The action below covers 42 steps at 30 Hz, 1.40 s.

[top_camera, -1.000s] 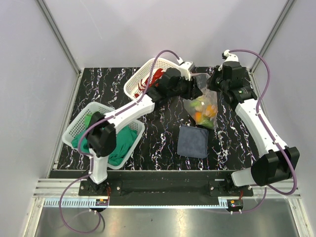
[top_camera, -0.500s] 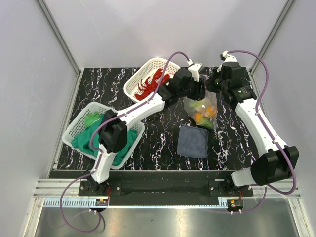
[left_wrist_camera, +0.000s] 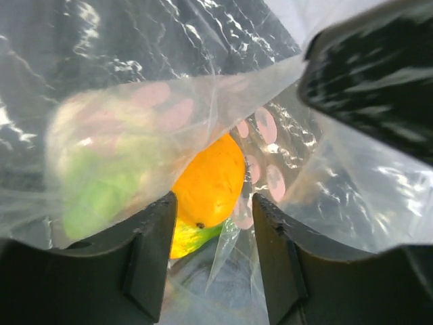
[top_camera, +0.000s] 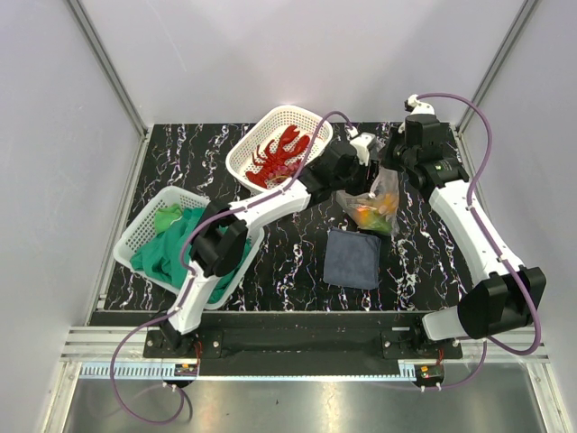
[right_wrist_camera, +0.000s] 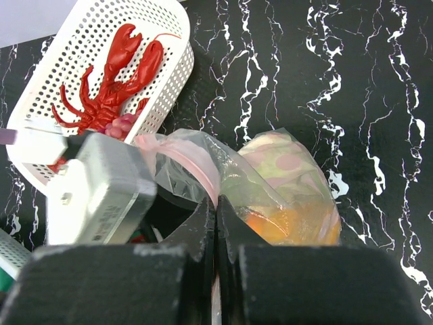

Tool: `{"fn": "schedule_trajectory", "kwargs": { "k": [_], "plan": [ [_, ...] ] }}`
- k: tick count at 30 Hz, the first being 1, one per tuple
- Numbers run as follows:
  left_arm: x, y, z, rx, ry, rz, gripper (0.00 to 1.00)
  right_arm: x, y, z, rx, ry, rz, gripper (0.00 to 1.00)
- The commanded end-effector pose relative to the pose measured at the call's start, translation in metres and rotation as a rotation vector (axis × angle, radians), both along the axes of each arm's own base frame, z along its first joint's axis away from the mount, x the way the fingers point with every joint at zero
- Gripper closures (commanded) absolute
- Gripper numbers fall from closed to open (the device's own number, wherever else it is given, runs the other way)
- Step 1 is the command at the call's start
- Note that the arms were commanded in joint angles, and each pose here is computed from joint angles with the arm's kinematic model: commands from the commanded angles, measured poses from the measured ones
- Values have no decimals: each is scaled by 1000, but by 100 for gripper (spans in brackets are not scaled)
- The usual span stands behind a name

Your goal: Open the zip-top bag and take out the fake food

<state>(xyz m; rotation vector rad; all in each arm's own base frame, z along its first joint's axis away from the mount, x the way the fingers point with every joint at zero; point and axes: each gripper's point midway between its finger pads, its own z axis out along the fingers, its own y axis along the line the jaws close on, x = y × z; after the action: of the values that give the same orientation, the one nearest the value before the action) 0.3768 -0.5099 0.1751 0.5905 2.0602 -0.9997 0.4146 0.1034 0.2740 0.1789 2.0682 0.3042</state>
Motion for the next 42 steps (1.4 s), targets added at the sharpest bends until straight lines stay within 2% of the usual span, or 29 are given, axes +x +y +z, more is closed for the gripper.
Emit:
{"fn": "schedule_trajectory", "kwargs": {
  "k": [1,4,9,12,21,27,28,30,36,40,42],
  "plan": [
    [-10,-19,-8,-55,40,-56,50,0,-1,24,18,-69,-19,100],
    [-11,-19,-18,-45,65,-55,50,1,-1,27,29,-72,-19,100],
    [-12,-20,-31,-29,78,-53,38,-1,-1,23,27,-61,-23,100],
    [-13,-24,-37,-34,84,-56,36,-3,-2,13,31,-39,-29,100],
    [-11,-36,-75,-36,143,-32,34,-9,-8,0,10,-17,-50,100],
    [2,-40,-68,-63,69,-7,34,-10,-10,-8,-12,-3,-51,100],
    [4,-40,-68,-62,58,-3,35,-10,-10,-9,-15,-1,-48,100],
    [10,-39,-61,-65,20,11,45,-9,-10,-8,-16,-5,-50,100],
    [17,-35,-42,-68,-60,20,84,-8,-9,0,-11,-19,-46,100],
    [17,-26,-27,-41,-101,29,99,-8,-12,0,-14,-23,-57,100],
    [15,-19,-14,-34,-128,34,100,-9,-15,0,-28,-26,-65,100]
  ]
}}
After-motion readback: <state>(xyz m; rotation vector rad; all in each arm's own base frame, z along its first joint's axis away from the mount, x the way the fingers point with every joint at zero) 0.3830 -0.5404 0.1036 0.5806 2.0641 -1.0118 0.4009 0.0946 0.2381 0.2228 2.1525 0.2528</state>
